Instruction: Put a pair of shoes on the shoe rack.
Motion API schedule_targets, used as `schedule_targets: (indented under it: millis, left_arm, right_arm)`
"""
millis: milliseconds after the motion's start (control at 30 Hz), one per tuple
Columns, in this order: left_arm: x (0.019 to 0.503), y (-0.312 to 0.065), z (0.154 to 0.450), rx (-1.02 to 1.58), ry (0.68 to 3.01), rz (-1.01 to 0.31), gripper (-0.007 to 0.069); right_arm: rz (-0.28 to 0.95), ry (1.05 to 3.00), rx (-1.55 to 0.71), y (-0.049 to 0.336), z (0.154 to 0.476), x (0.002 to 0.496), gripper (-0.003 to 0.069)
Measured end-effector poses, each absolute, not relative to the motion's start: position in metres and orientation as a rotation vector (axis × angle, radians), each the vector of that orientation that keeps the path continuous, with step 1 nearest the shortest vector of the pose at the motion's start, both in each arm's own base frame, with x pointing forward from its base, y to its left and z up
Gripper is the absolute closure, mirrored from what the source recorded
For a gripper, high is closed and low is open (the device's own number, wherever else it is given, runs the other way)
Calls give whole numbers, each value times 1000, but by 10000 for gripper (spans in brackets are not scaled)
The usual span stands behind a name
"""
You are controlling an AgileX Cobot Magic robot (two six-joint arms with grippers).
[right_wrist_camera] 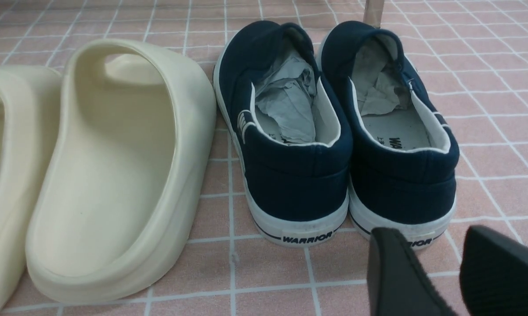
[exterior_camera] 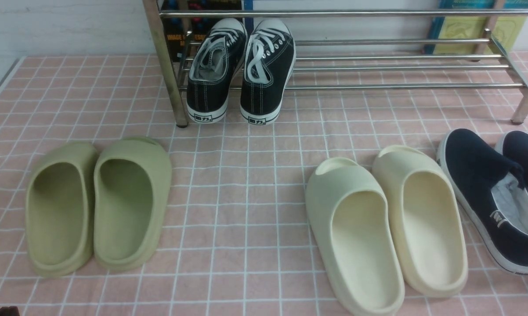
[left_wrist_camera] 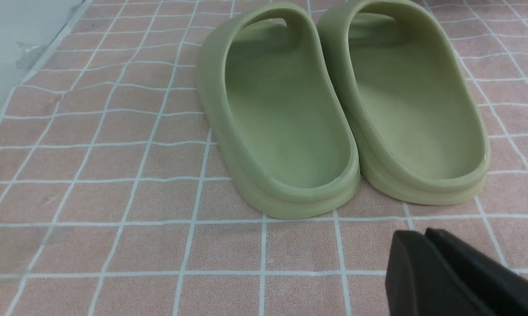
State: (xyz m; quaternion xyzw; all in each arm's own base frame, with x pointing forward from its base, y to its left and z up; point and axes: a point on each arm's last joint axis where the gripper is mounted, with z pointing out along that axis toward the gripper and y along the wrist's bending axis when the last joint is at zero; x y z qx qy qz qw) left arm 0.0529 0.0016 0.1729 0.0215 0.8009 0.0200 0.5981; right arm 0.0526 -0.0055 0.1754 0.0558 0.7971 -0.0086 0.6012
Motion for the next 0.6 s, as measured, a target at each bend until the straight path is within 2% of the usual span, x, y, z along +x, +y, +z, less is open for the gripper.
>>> schedule_targets:
  millis: [600]
  left_arm:
    - [53, 2, 173, 50, 1858, 46, 567]
  right_arm:
    - [-20, 1847, 129, -5, 175, 53, 419]
